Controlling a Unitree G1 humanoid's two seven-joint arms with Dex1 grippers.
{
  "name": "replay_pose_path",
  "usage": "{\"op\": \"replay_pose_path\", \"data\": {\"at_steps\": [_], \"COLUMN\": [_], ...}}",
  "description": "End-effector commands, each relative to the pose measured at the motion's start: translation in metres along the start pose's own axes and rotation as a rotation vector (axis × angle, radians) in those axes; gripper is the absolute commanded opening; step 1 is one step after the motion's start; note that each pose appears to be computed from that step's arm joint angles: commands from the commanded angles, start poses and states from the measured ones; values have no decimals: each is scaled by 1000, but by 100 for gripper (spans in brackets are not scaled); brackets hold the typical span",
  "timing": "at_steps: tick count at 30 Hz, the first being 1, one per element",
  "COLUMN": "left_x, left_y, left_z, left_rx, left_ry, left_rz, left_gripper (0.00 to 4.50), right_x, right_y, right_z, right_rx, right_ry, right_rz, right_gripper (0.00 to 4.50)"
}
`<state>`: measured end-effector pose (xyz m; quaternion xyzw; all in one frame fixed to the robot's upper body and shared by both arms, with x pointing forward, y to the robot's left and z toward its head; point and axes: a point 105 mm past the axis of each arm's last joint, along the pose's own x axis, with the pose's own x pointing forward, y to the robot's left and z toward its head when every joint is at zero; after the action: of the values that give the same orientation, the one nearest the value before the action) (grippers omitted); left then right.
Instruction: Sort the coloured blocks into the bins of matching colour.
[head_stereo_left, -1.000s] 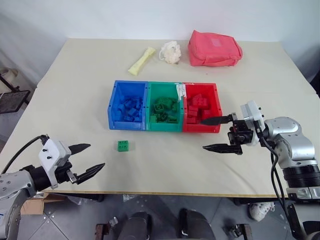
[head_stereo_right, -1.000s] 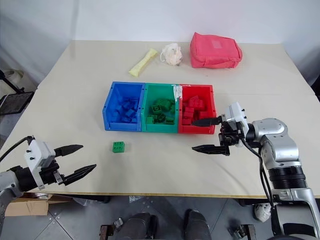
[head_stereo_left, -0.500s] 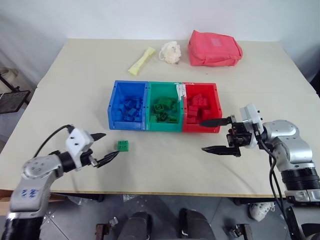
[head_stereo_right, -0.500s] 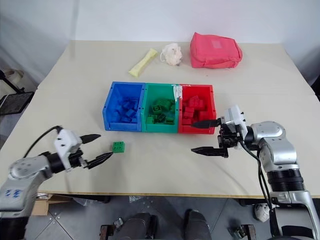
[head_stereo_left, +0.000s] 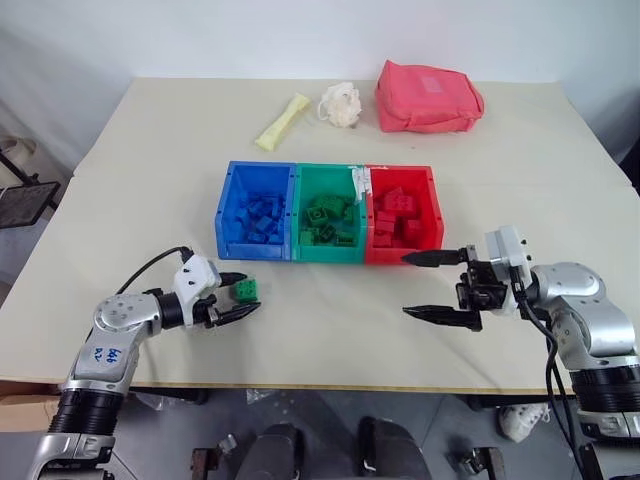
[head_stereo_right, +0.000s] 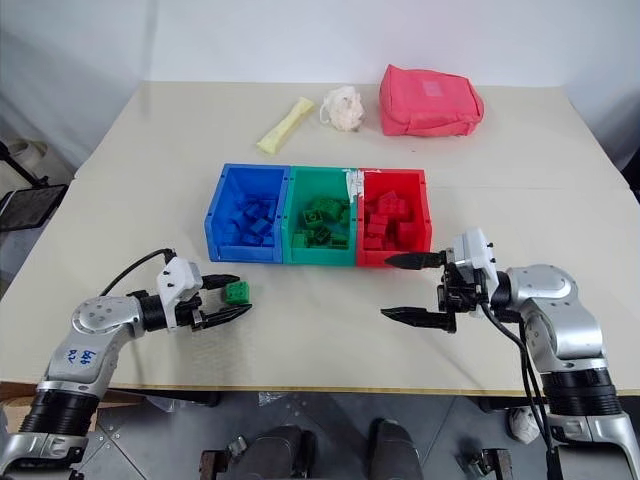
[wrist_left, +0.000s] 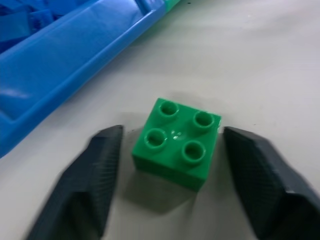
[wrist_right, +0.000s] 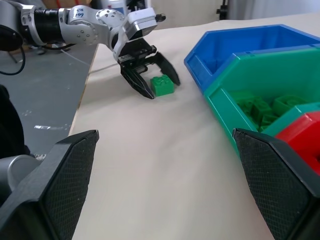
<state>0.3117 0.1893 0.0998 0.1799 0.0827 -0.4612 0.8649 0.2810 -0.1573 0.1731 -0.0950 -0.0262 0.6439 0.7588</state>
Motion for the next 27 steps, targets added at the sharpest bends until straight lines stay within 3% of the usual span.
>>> {"op": "replay_pose_path", "data": {"at_steps": [1, 4, 12, 17, 27], "left_x": [-1, -1, 14, 36, 97], "left_y": [0, -2, -11, -2, 29], "left_z": [1, 8, 70, 118, 145], "left_rx": [5, 10, 128, 186, 220], "left_ry": [-8, -26, -142, -254, -295], "left_rz": [-3, -13, -77, -73, -64], "left_gripper": [208, 159, 155, 155, 155], "right_x": [-8, -9, -13, -12, 5], "right_y": [-1, 1, 0, -14, -18], "right_z": [8, 6, 11, 21, 42], "right_rx": [-38, -30, -50, -104, -179], "right_ry": [10, 18, -2, -56, -170], "right_rz": [-54, -64, -116, -285, -447], "right_gripper": [450, 450, 450, 450, 450]}}
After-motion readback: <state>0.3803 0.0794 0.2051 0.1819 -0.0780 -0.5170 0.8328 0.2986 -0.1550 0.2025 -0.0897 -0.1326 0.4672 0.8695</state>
